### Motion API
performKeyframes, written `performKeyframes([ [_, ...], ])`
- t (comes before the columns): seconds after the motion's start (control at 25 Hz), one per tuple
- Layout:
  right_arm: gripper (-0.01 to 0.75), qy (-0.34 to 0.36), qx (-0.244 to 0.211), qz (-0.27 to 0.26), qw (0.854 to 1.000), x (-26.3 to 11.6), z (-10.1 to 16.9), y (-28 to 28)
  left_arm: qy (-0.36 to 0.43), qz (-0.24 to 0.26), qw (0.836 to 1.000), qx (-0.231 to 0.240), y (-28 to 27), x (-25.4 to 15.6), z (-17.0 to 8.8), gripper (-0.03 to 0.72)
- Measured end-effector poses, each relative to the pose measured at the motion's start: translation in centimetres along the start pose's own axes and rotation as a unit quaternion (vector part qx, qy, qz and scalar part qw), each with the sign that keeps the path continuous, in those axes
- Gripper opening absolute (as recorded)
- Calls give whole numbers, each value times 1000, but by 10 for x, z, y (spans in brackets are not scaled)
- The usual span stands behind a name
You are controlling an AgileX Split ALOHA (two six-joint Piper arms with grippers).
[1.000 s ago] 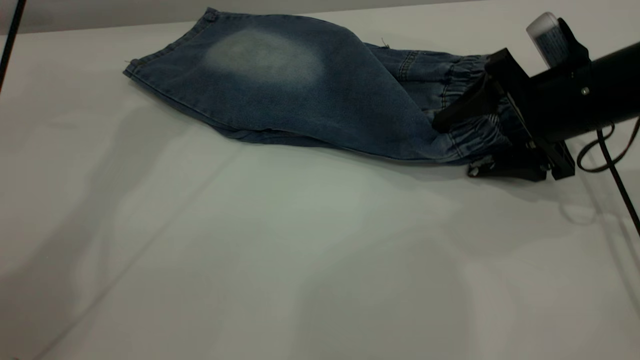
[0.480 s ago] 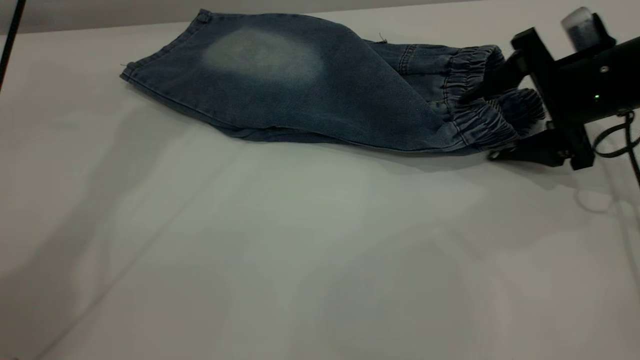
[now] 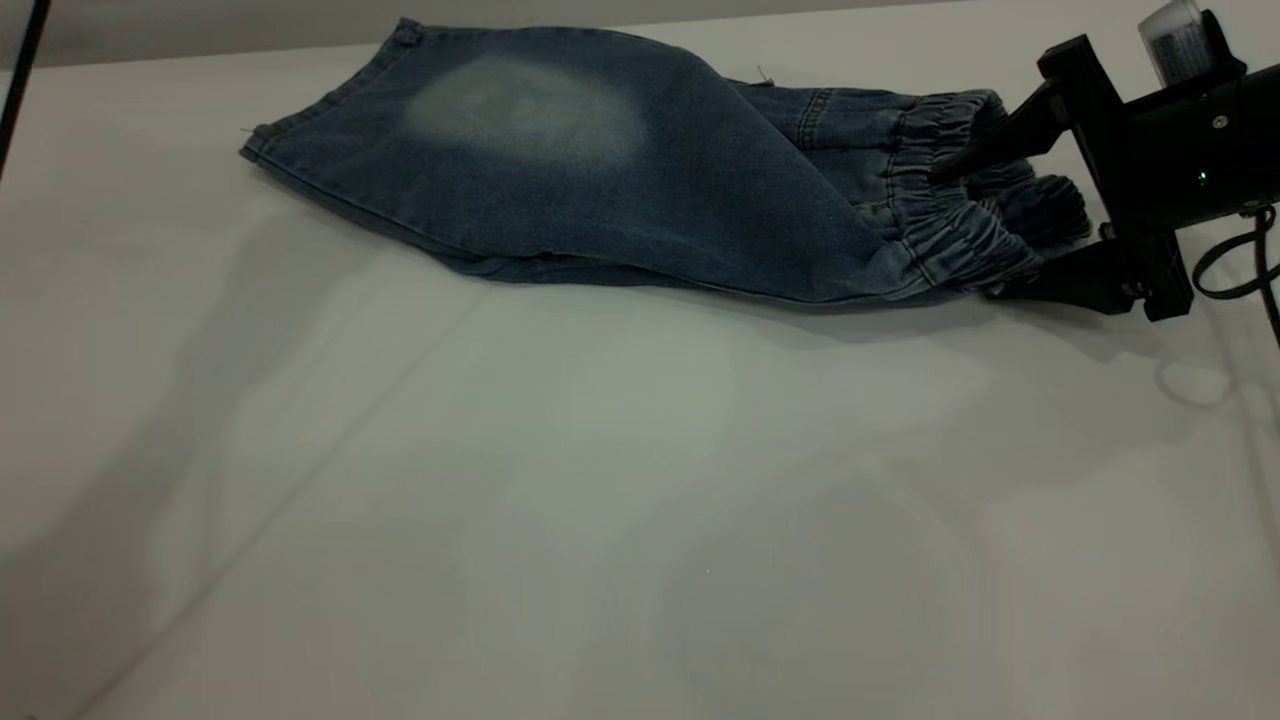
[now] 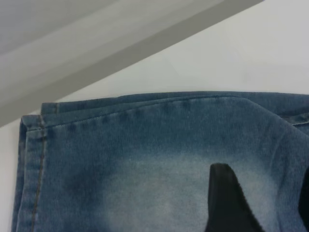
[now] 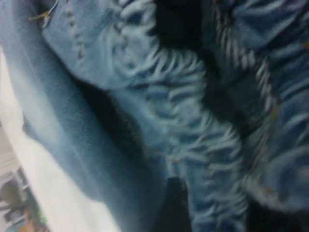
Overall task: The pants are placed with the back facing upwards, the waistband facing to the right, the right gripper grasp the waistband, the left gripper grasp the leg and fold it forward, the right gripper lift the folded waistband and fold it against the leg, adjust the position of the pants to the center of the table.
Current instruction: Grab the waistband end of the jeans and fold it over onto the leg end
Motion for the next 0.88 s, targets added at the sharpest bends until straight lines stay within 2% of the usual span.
performKeyframes([
  [0.32, 550, 10, -13, -12, 1000, 5, -2, 1, 0, 0, 1000, 0, 0, 0, 0, 344],
  [0.52, 500, 17, 4, 4, 1000, 4, -6, 9, 0, 0, 1000, 0, 0, 0, 0, 344],
  [0.68, 492, 18, 20, 18, 999, 1, -7, 11, 1, 0, 1000, 0, 0, 0, 0, 344],
  [0.88, 490, 9, 15, 17, 1000, 1, -8, 12, 1, 0, 1000, 0, 0, 0, 0, 344],
])
Point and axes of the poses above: a point on each arm's last joint axis where the gripper is mounted, y pointing out along that axis toward the gripper, z along the wrist's bending axis when the last joint is at zero, x = y × z, the point moved 1 cm from there along y, pointing out along that axis toward the gripper, and after that the axes turned 9 degrees about -y, right-handed, at the moved point
